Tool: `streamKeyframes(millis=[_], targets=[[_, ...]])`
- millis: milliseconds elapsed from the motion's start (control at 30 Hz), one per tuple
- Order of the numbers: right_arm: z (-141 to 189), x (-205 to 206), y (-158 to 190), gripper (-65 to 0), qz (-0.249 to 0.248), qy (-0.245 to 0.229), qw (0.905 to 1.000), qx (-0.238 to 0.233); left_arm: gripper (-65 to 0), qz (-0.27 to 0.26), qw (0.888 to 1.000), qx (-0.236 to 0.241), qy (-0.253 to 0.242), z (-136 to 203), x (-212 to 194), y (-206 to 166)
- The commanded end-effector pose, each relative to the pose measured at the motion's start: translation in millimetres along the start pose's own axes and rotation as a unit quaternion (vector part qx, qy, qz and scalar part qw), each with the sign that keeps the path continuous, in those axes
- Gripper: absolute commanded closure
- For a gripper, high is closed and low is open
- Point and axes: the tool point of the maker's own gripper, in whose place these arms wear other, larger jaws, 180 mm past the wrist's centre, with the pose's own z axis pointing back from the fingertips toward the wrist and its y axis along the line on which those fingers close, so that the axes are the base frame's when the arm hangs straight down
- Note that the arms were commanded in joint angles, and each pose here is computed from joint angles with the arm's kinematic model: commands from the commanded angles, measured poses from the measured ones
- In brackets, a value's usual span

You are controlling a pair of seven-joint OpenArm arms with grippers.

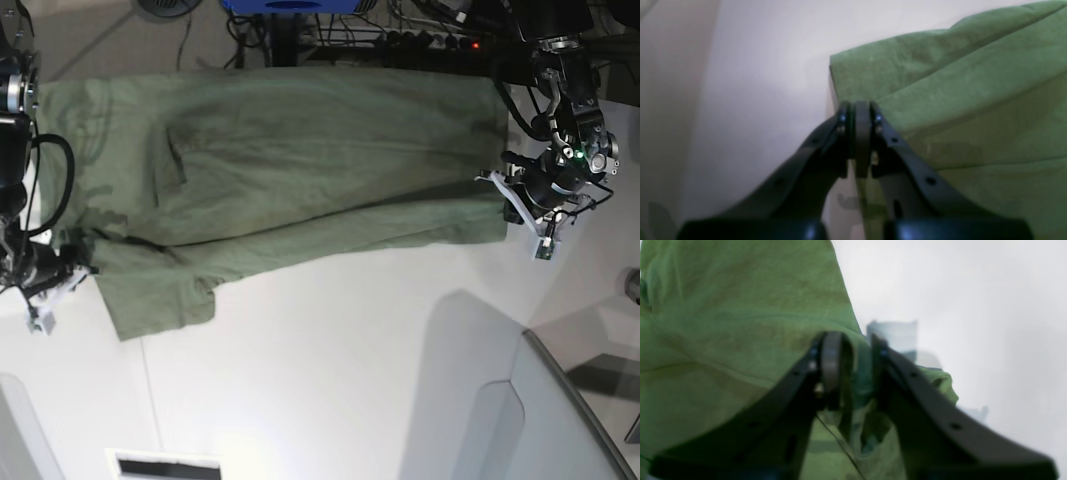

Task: Layout the t-shirt on the table in an organized manner, then fold the t-shirt properly
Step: 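Open the right gripper and slide the left gripper along the fold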

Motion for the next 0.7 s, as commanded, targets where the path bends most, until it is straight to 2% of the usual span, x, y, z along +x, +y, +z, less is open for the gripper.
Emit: streamKeyframes(millis=[0, 33, 67, 367, 667], targets=[[10, 26, -7, -5.9, 0.004, -0.031, 0.9995, -0.005, 0.0, -0.001, 1.000, 0.009, -0.010, 1, 7, 8], [10, 26, -7, -0.9, 0.003, -0.031, 0.9995, -0.006, 0.0, 0.002, 1.000, 0.007, -0.005, -1, 3, 8], [10, 25, -7, 0.0, 0.003, -0.030, 0.9995, -0.006, 0.0, 0.004, 1.000, 0.006, -0.002, -2, 1, 8], [12, 30, -6, 0.0, 0.007, -0.038, 0.9993, -0.004, 0.0, 0.006, 1.000, 0.005, -0.003, -4, 4, 8], [34, 68, 6, 0.0, 0.040, -0.092, 0.9950, -0.003, 0.0, -0.004, 1.000, 0.014, -0.017, 2, 15, 15]])
